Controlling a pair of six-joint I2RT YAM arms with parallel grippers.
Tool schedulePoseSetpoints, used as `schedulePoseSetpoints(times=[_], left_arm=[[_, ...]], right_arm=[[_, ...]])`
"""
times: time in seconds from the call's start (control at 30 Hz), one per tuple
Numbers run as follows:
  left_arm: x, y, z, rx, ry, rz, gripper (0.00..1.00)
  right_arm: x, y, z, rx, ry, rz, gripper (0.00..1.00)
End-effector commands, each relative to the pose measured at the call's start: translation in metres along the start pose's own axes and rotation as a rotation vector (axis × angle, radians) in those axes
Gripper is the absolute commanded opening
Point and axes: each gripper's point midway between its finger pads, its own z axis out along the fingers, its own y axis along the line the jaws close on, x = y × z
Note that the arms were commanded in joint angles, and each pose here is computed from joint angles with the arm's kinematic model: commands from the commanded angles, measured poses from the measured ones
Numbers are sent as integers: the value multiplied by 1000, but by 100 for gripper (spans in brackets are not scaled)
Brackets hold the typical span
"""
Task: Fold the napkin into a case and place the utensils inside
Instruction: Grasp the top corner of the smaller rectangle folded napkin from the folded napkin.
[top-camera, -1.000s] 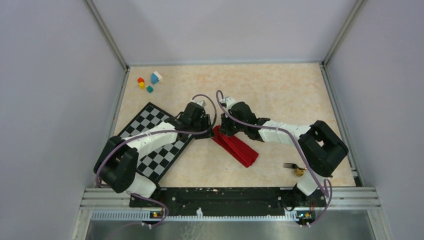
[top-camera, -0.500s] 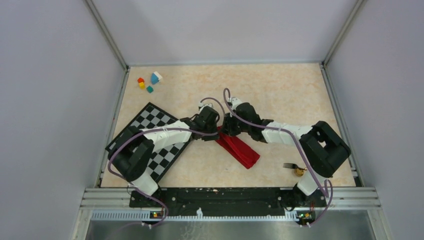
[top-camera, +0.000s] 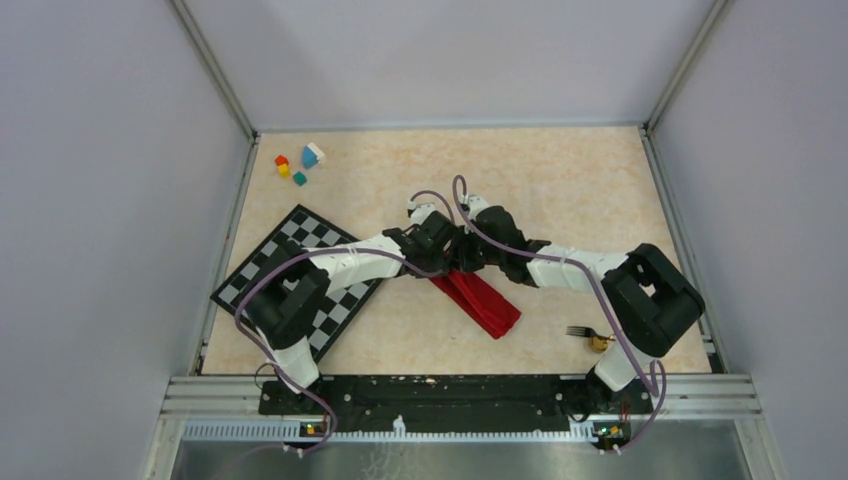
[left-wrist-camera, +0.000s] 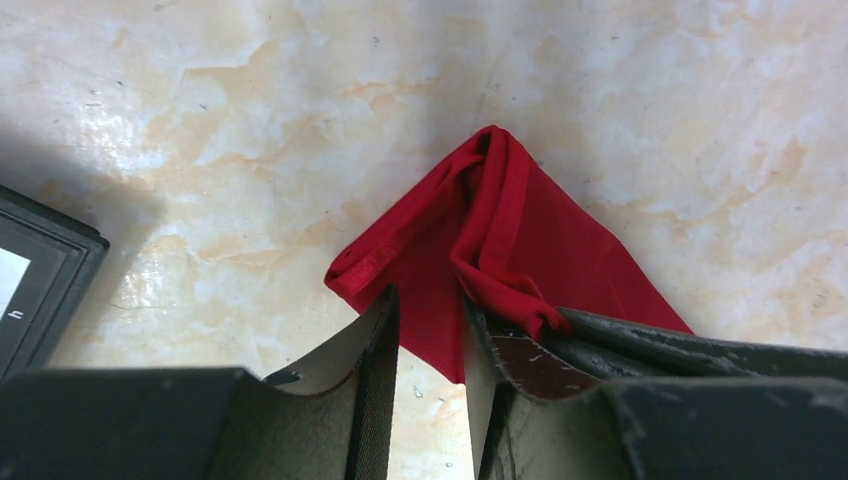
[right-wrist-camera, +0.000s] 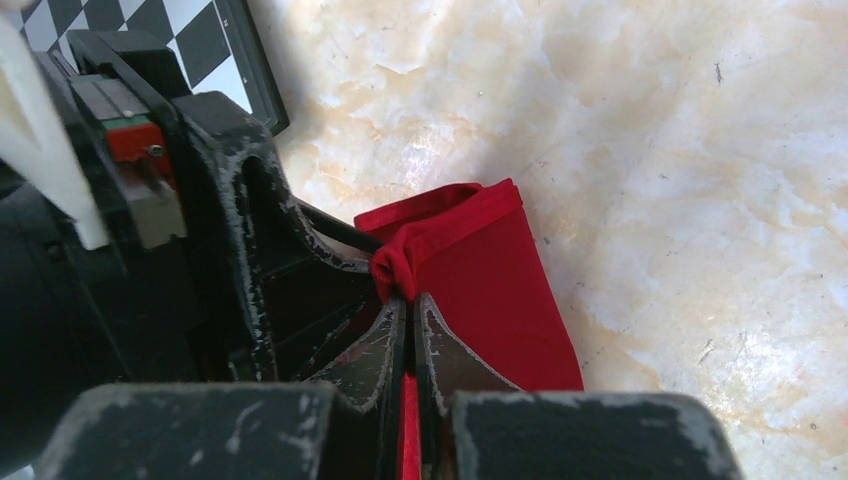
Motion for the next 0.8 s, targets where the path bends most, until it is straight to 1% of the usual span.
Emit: schedulePoseSetpoints(times=[0.0, 0.23, 0.33, 0.43, 0.57, 0.7, 0.77], left_arm=[[-1, 4, 5, -90, -15, 54, 35], [7, 6, 11, -107, -1, 75, 35], [6, 4, 12, -106, -6, 79, 33], [2, 5, 11, -108, -22, 80, 24], [-3, -3, 6, -49, -57, 74, 10], [-13, -8, -4, 18, -123, 68, 0], [-17, -11, -9, 54, -152, 71, 0]], right_arm=[[-28, 24, -11, -84, -93, -21, 0], [-30, 25, -10, -91, -96, -18, 0], [-28, 24, -10, -87, -90, -21, 0], [-26, 22, -10, -78, -85, -25, 0], [-22, 19, -12, -67, -74, -34, 0], [-13, 17, -13, -60, -50, -33, 0], [-8, 17, -12, -55, -38, -39, 0]])
